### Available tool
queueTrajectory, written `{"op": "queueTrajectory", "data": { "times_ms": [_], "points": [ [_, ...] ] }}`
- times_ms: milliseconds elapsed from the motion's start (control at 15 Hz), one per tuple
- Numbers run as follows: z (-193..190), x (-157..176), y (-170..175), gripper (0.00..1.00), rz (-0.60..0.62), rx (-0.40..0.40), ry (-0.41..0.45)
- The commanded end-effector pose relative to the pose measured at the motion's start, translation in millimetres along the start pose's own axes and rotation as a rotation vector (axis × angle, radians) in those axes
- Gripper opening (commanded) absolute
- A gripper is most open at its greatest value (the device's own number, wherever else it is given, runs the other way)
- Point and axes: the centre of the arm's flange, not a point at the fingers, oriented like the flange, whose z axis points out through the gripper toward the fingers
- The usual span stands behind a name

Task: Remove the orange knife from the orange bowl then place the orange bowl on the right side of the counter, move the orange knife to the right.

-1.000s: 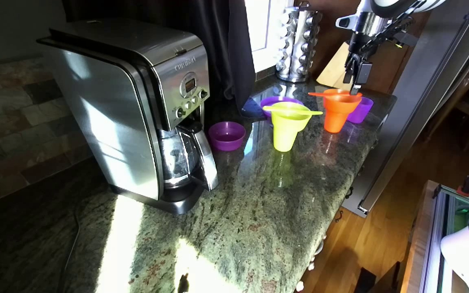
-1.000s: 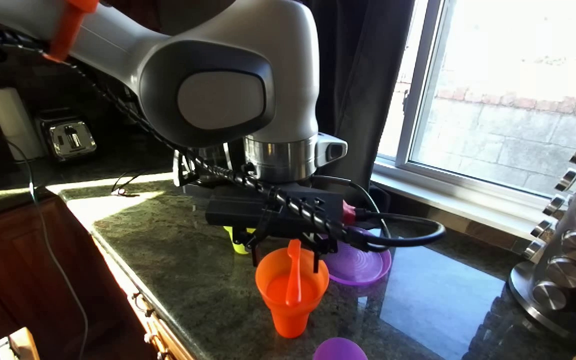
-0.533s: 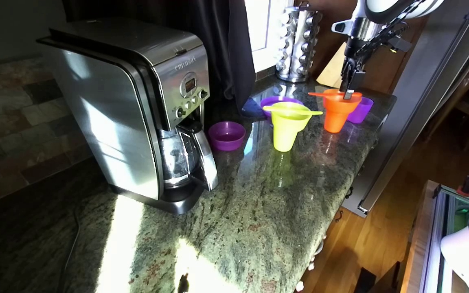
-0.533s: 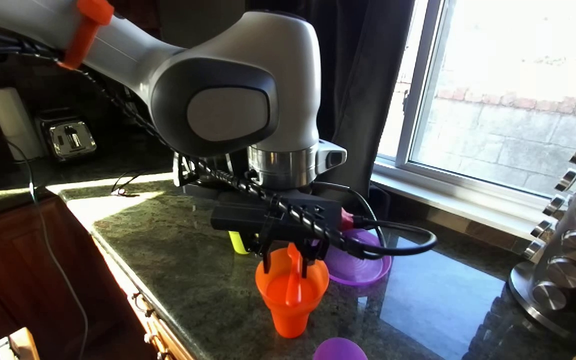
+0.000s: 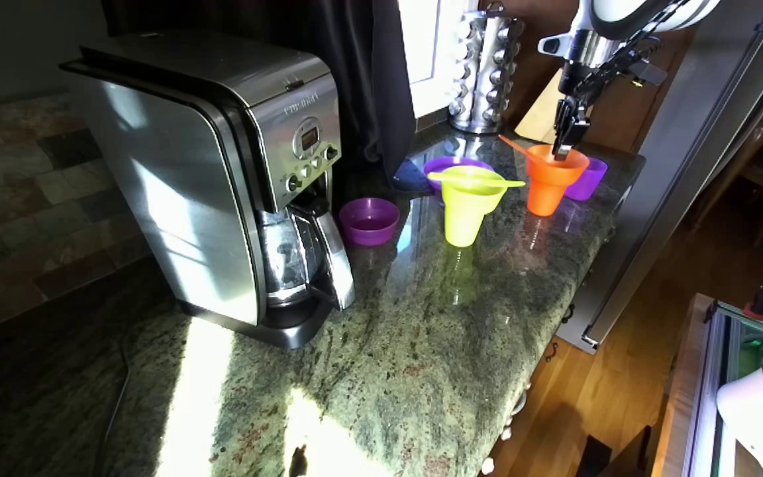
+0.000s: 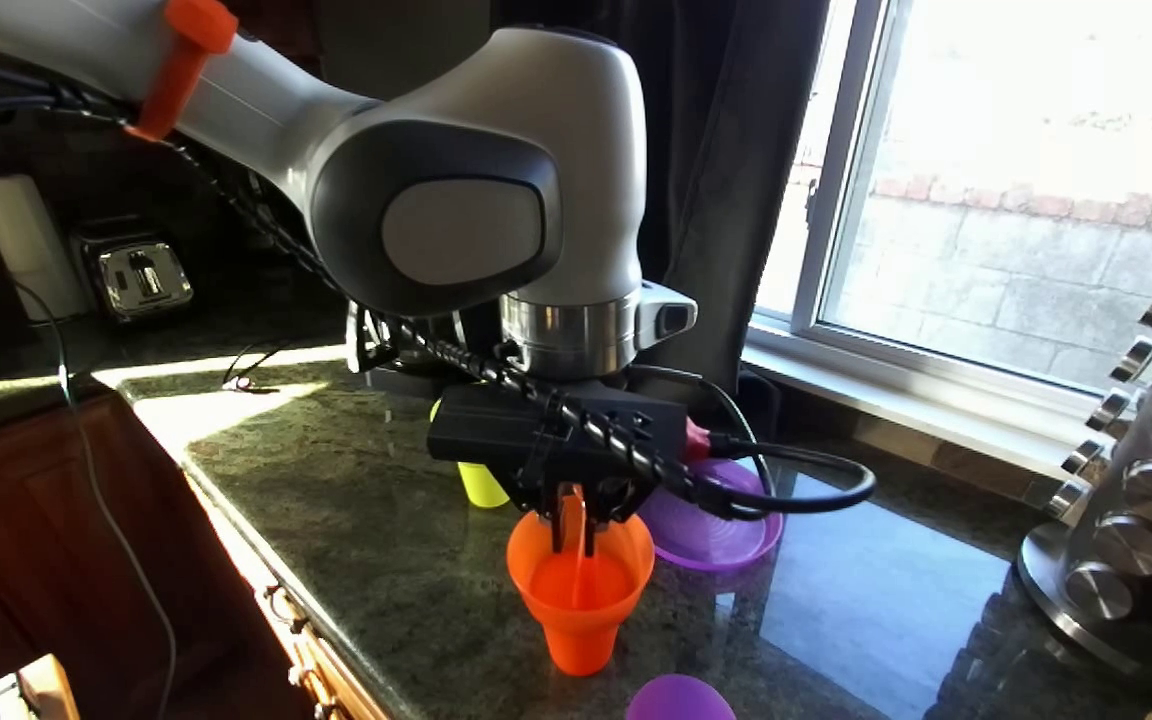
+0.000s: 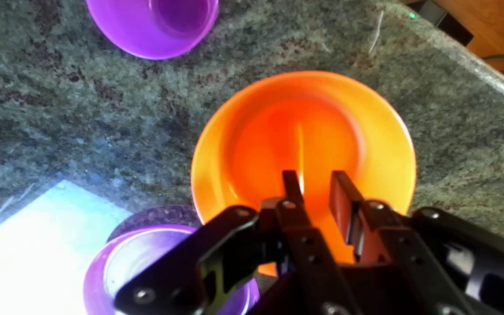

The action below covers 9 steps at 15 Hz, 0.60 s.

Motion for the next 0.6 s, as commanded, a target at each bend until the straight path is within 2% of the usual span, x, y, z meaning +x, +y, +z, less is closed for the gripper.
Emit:
{"op": "queueTrajectory", "data": {
  "times_ms": [0, 267, 333, 400, 533],
  "points": [
    [4, 1, 5, 0.00, 0.002, 0.003, 0.019],
    [3, 0, 5, 0.00, 0.001, 0.003, 0.024],
    [1, -1, 4, 0.26, -0.001, 0.000, 0.031],
    [-2, -2, 2, 0.27, 0.001, -0.002, 0.037],
    [-11, -6, -2, 0.40, -0.005, -0.001, 0.059]
  ]
}}
